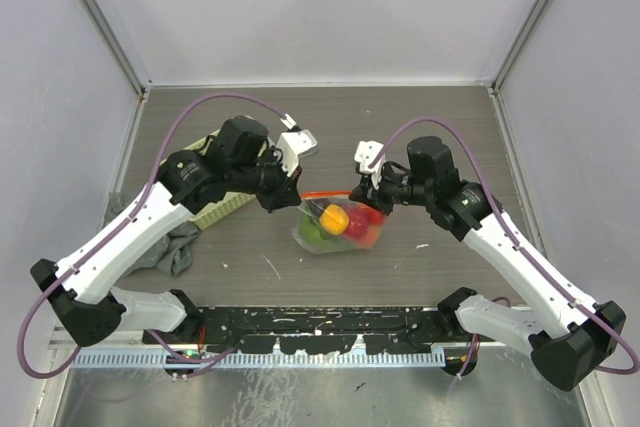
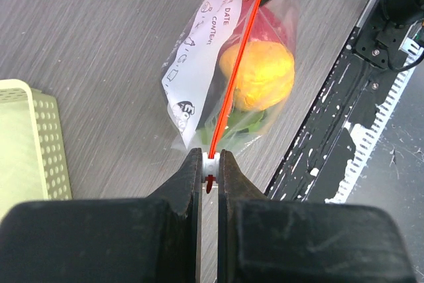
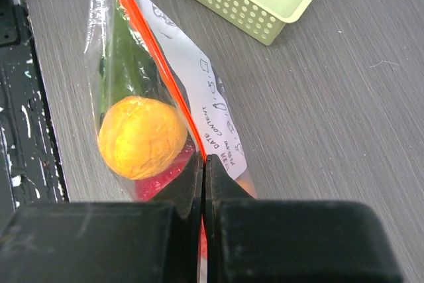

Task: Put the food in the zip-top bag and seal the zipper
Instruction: Zip the zipper food storage bag at the center of the board, then place the zipper food storage bag at the center of the board.

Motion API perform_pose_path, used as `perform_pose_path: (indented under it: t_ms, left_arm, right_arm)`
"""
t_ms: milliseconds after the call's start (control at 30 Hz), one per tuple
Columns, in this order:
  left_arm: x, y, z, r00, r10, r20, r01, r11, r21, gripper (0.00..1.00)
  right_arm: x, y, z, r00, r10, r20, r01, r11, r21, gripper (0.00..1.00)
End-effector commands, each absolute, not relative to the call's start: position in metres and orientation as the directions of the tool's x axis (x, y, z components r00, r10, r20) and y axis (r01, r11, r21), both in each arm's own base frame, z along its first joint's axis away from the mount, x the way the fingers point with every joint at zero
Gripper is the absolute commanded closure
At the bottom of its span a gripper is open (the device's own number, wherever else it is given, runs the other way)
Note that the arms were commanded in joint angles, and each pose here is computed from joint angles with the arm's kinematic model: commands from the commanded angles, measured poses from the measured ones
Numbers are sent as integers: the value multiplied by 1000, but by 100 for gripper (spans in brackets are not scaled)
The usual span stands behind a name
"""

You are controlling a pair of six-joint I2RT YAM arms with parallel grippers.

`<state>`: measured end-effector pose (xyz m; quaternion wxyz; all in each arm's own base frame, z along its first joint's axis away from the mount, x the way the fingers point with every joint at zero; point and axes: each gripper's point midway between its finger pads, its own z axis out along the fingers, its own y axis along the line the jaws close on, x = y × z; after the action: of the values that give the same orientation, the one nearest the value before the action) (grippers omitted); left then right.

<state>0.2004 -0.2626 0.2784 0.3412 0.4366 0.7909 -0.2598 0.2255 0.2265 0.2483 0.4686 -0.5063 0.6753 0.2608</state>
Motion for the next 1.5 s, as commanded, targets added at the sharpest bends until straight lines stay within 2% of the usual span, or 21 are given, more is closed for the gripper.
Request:
perform_pose_path:
  t_ms: [0,133,300,367,400,467,533,600,700,833,900,1033,1200,1467]
  left_arm:
    - [201,-225,293,-364,531,-765,827,562,-3,100]
    - [206,-208,281,-382,555,-739,786,616,56,100]
    - [215,-211,280,-373,502,-780,758,650,57,100]
    - [222,-212,282,-359,462,-811,732,678,62,94]
    - [226,-211,286,-349,438,-828,713,697,69,90]
    - [236,-203,293,-326,400,-857,660,745,97,71]
    - [241,-190,304,-296,359,-885,600,791,120,48]
    - [246,-175,315,-266,314,-911,537,833,130,33]
    - [252,-153,329,-225,229,-947,442,890,110,17]
    - [259,-125,334,-221,113,-969,328,944,36,4]
    - [264,-115,333,-237,78,-968,278,961,9,0]
    - [271,-97,330,-272,26,-962,175,984,-22,2]
    - [273,-87,328,-286,-30,-958,127,989,-69,2]
    - [263,-80,341,-240,-84,-967,118,986,-115,2]
  right_arm:
    - [252,199,258,-92,-443,-892,-815,548,-189,99]
    - [262,195,263,-104,-421,-901,-774,603,-193,99]
    - [271,202,272,-75,-385,-920,-765,614,-194,99]
    - [278,204,277,-53,-373,-926,-754,623,-208,99]
    - [282,205,279,-40,-371,-928,-747,628,-219,99]
    - [291,205,286,-7,-376,-926,-728,637,-253,99]
    - [301,203,294,22,-393,-919,-702,649,-294,99]
    - [312,198,303,38,-415,-909,-663,670,-334,99]
    - [327,194,316,76,-437,-896,-611,690,-388,99]
    - [353,185,327,128,-492,-861,-505,715,-483,99]
    - [365,178,330,136,-528,-838,-446,722,-528,99]
    - [380,169,335,152,-588,-794,-365,713,-598,99]
    - [368,192,299,158,-557,-816,-508,662,-550,99]
    - [318,229,207,28,-526,-850,-712,586,-386,99]
